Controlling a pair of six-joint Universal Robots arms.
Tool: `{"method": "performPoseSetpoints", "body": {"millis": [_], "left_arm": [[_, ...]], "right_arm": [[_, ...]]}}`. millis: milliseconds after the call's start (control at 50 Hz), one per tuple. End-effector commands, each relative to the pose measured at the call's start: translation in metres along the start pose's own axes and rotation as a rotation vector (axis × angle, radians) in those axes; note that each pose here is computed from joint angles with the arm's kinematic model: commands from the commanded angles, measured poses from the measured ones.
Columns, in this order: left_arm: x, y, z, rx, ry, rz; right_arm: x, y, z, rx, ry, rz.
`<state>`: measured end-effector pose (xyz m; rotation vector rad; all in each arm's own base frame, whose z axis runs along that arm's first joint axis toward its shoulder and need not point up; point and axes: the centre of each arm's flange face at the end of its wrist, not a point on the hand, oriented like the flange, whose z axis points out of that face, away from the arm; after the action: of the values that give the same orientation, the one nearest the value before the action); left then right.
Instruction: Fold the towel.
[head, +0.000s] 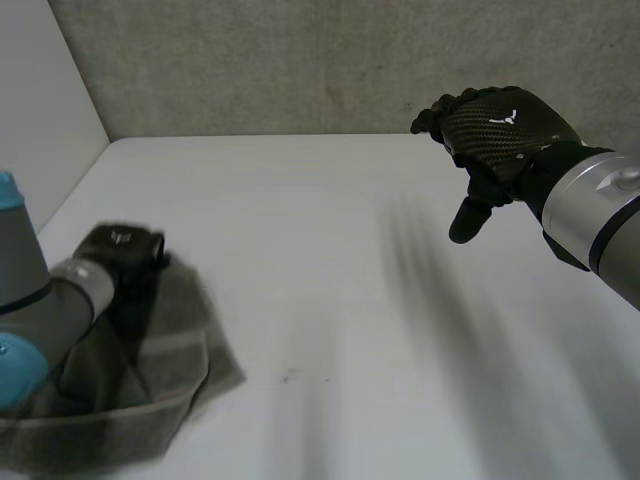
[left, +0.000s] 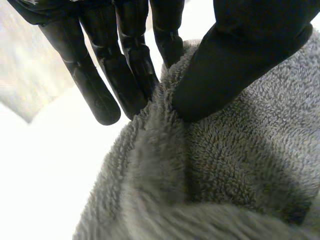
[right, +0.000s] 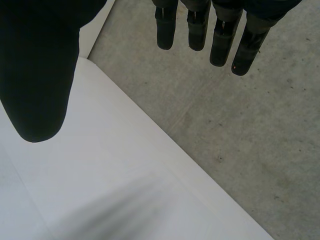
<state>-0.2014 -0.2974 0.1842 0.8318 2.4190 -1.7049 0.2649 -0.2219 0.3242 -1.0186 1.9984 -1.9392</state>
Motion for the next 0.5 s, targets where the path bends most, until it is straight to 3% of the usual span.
{"method": "performPoseSetpoints", "body": {"millis": [20,60,180,280,340,500], "left_arm": [[0.017,-0.099,-0.003,0.369,-0.018,0.003],[0.035,-0.13,-0.004,0.463,0.006,-0.056],[0.09,-0.147,-0.009,0.519,0.13,-0.105],[0.161,-0.111,-0.021,0.435,0.297,-0.061],[0.183,-0.085,-0.028,0.365,0.353,-0.033],[0.197,-0.041,-0.048,0.237,0.417,0.022]], "right_arm": [[0.002,-0.003,0.002,0.012,0.011,-0.004],[0.004,-0.004,0.003,0.021,0.018,-0.006],[0.009,-0.008,0.003,0.034,0.038,-0.014],[0.011,-0.011,0.002,0.044,0.043,-0.017],[0.012,-0.012,0.002,0.046,0.045,-0.017],[0.017,-0.012,0.004,0.05,0.06,-0.019]]}}
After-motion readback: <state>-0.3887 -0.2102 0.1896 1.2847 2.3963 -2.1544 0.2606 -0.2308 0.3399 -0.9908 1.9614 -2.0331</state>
